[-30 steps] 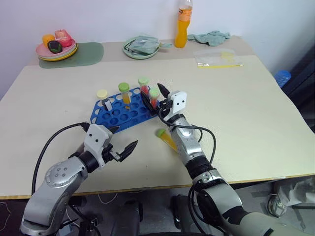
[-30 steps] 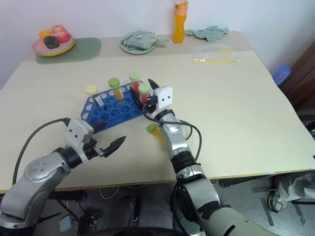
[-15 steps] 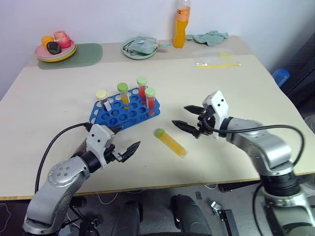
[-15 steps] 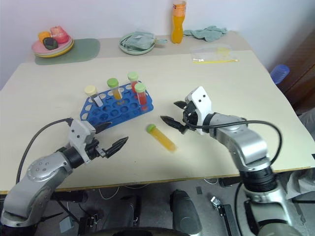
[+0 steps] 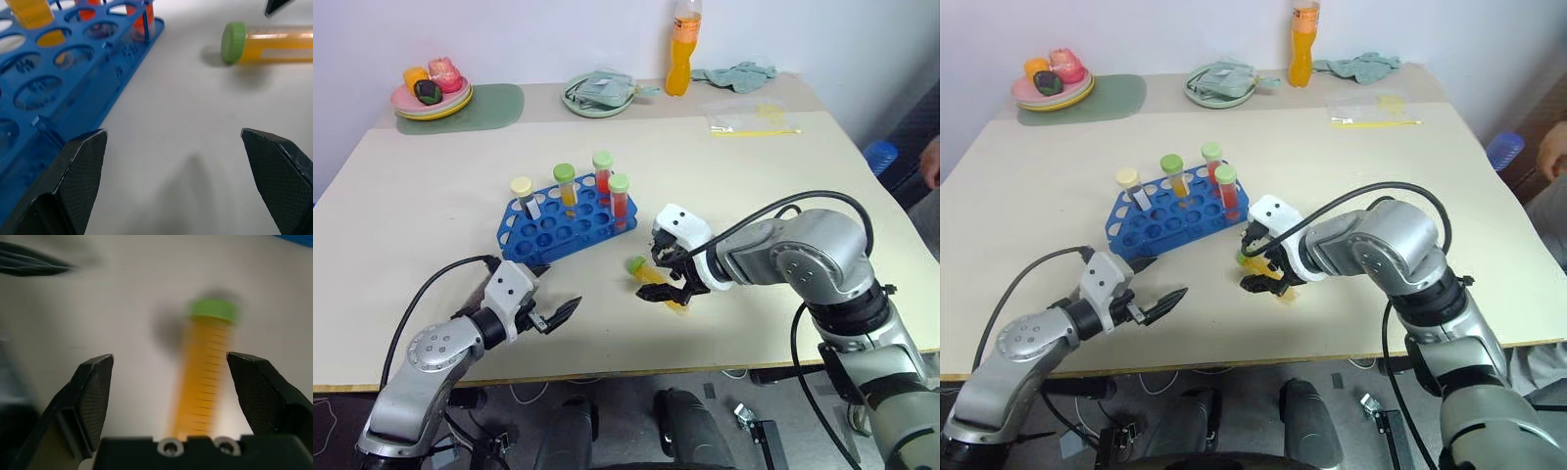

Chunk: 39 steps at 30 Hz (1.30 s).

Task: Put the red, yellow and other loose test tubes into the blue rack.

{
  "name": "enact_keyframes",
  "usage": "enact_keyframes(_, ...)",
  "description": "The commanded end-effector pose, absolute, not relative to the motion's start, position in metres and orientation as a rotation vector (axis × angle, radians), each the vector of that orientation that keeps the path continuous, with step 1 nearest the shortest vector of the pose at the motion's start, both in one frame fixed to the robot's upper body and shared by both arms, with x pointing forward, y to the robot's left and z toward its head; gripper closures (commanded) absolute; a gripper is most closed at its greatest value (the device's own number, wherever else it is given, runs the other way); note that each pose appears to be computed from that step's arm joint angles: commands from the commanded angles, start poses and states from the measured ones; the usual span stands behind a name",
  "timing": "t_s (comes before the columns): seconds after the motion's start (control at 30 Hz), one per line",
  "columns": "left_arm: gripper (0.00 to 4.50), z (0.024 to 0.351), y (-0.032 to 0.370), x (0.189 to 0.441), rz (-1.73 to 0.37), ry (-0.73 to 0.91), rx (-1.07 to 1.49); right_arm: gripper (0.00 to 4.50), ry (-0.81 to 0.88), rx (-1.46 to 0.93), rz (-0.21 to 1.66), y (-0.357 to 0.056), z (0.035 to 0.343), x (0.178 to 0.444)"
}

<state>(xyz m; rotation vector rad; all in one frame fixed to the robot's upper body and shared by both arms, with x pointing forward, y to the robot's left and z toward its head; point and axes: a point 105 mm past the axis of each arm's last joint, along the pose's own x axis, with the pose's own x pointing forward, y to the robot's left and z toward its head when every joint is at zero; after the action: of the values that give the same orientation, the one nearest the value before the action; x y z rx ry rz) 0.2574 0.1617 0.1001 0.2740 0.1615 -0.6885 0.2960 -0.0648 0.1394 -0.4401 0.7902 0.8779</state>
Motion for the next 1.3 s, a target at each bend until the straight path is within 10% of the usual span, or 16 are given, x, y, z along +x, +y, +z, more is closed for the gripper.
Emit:
enact_keyframes(0.03,0.00,0.109,0.155,0.252,-0.696,0.108,0.286,0.43,0.810,-0.457,0.850,-0.066,0.140,0.300)
enact_keyframes(0.2,0.00,0.108,0.153,0.251,-0.686,0.103,0.276,1.16,0.877,-0.432,0.856,-0.065,0.133,0.298)
enact_keyframes(0.4,0.00,0.109,0.155,0.251,-0.680,0.103,0.281,3.76,0.865,-0.430,0.813,-0.065,0.136,0.302)
enact_keyframes(0.5,0.00,0.110,0.156,0.251,-0.675,0.103,0.283,3.76,0.769,-0.430,0.847,-0.057,0.154,0.300)
enact_keyframes(0.67,0.00,0.110,0.162,0.250,-0.655,0.110,0.280,3.76,0.112,-0.230,1.067,-0.011,0.234,0.297)
enact_keyframes(0.83,0.00,0.113,0.168,0.250,-0.624,0.103,0.268,3.76,-0.261,-0.117,1.087,0.016,0.244,0.308)
enact_keyframes(1.3,0.00,0.120,0.177,0.243,-0.570,0.098,0.267,3.76,-0.351,-0.037,1.029,0.073,0.197,0.348)
